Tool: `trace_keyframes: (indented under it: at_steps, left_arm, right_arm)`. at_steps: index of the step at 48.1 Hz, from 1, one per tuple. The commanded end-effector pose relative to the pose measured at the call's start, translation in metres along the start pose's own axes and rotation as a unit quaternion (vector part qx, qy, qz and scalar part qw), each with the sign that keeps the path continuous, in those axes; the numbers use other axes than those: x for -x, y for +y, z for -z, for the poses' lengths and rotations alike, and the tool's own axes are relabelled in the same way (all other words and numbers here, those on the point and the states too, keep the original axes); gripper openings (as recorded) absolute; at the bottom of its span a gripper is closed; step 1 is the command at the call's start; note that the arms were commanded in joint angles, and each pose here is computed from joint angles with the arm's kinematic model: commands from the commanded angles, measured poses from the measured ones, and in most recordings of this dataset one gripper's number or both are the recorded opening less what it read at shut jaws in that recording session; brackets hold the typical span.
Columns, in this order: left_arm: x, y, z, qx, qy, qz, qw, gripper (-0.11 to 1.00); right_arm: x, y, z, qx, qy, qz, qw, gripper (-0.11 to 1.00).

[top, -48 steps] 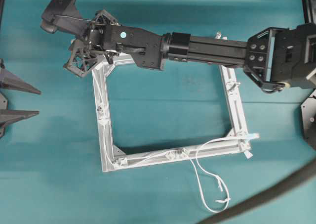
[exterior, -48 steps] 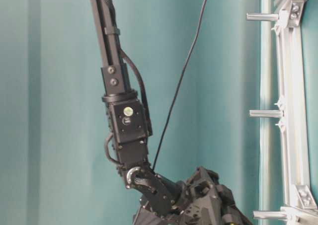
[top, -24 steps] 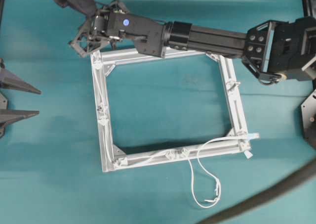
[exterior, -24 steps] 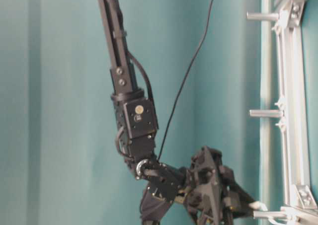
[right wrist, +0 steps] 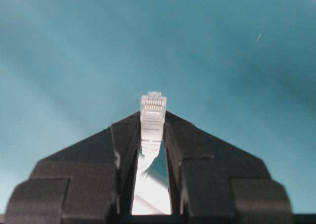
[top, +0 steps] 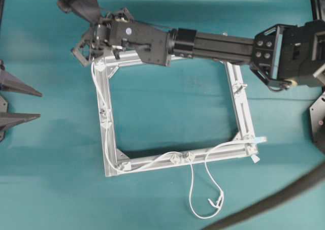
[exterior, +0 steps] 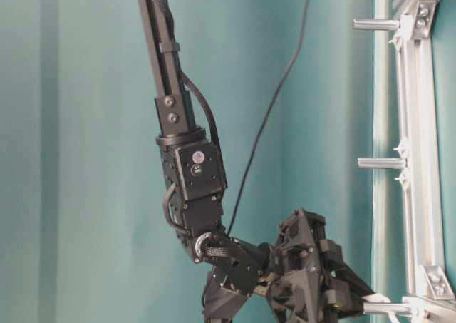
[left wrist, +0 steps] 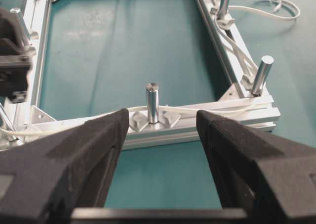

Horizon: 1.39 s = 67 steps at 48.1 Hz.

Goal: Move the cable alternately left and right between 8 pins so it hooks onto each one.
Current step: 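Pull the cable rightward along the top rail around the pins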

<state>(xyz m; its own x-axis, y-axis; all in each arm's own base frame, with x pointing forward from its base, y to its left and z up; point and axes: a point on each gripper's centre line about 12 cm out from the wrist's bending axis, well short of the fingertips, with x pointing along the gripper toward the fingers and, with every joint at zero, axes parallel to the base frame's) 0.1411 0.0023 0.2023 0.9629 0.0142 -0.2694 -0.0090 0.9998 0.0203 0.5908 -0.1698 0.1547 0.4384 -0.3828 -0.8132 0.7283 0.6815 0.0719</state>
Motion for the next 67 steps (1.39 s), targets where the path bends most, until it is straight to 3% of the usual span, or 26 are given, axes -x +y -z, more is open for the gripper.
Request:
trace_keyframes:
  at_steps: [1,10,21,35,47,62,67]
  left_arm:
    - [0.0,0.0,-0.007,-0.002,-0.008,0.001,1.0,0.69]
    - [0.001,0.0,-0.007,0.0,-0.011,0.0,0.9999,0.69]
    - [0.003,0.0,-0.005,-0.002,-0.015,0.0,0.9999,0.69]
    - [0.008,0.0,-0.003,-0.003,-0.021,0.0,0.9998,0.69]
    - [0.009,0.0,-0.003,-0.003,-0.02,-0.001,0.9998,0.69]
    - [0.008,0.0,-0.003,-0.002,-0.02,-0.001,0.9998,0.69]
    - [0.009,0.0,-0.003,-0.003,-0.02,-0.001,0.9998,0.69]
  right_arm:
    - [0.042,0.001,-0.02,-0.014,-0.029,-0.017,0.9993,0.15]
    - [0.048,-0.013,-0.003,-0.045,-0.031,-0.008,0.9985,0.15]
    - [0.066,-0.027,0.028,-0.078,-0.039,-0.035,0.9956,0.15]
    - [0.081,-0.016,0.043,-0.055,-0.057,-0.084,0.9934,0.15]
    - [0.094,0.005,0.051,0.021,-0.101,-0.154,0.9826,0.15]
    - [0.098,0.001,0.065,0.057,-0.105,-0.166,0.9788,0.15]
    - [0.097,0.005,0.073,0.062,-0.11,-0.184,0.9747,0.15]
